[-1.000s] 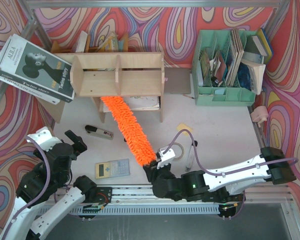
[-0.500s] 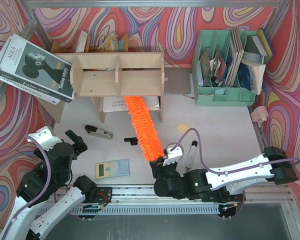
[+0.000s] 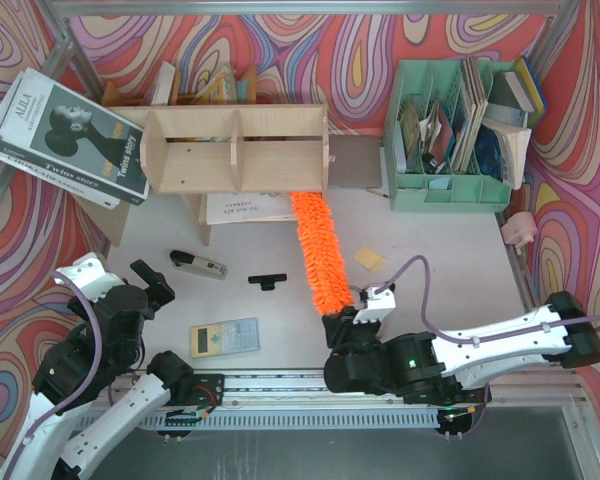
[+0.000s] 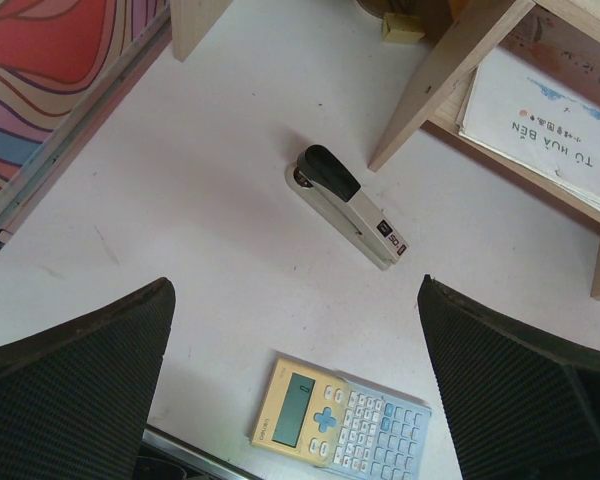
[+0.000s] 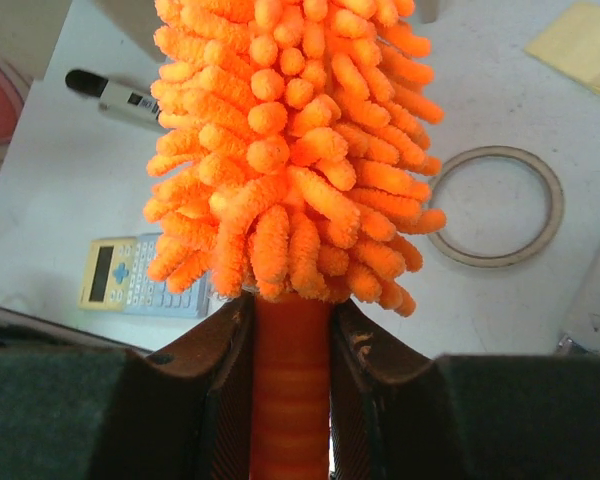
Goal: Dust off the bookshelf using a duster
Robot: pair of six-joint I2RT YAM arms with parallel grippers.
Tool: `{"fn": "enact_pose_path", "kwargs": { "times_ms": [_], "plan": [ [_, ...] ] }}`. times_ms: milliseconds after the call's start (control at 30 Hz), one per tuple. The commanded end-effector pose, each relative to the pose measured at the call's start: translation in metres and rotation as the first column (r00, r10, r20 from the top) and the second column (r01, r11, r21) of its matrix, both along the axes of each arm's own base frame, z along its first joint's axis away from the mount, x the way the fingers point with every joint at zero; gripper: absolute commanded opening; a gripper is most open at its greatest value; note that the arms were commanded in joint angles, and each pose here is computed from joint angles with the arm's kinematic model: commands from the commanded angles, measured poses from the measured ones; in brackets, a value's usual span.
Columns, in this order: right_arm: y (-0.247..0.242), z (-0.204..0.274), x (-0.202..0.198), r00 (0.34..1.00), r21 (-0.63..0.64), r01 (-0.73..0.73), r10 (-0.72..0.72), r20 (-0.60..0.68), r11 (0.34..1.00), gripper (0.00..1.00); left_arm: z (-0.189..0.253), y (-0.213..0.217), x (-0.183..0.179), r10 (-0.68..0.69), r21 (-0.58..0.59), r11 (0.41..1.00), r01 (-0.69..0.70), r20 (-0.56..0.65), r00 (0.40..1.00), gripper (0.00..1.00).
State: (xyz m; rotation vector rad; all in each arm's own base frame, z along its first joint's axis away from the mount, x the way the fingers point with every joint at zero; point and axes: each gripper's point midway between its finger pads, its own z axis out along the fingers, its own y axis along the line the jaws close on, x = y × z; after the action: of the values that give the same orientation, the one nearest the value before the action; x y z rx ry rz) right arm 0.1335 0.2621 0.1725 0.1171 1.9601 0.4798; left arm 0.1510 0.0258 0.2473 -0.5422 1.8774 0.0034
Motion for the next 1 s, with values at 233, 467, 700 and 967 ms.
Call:
{"fn": "enact_pose_path", "kwargs": {
  "times_ms": [233,467,700,967],
  "plan": [
    [-0.024,-0.017,0.014,0.988,0.011,0.151,-0.151,-0.022,0.988,0.00,0.001,0.002,0.000,0.001,0.013,1.000,-0.001,0.003,1.000,0.98],
    [0.000,-0.029,0.011,0.996,-0.014,0.069,-0.070,-0.050,0.998,0.00,0.001,0.002,0.000,0.001,0.017,1.000,-0.001,-0.001,1.000,0.98],
    [0.004,0.012,0.017,0.998,0.011,-0.005,0.004,0.058,1.000,0.00,0.001,0.002,0.000,0.000,0.013,1.000,0.000,0.005,1.000,0.98],
    [0.068,0.007,-0.001,0.970,0.019,-0.238,0.237,0.054,0.971,0.00,0.001,0.002,0.000,-0.001,0.012,1.000,0.001,0.003,1.000,0.98]
  ]
}}
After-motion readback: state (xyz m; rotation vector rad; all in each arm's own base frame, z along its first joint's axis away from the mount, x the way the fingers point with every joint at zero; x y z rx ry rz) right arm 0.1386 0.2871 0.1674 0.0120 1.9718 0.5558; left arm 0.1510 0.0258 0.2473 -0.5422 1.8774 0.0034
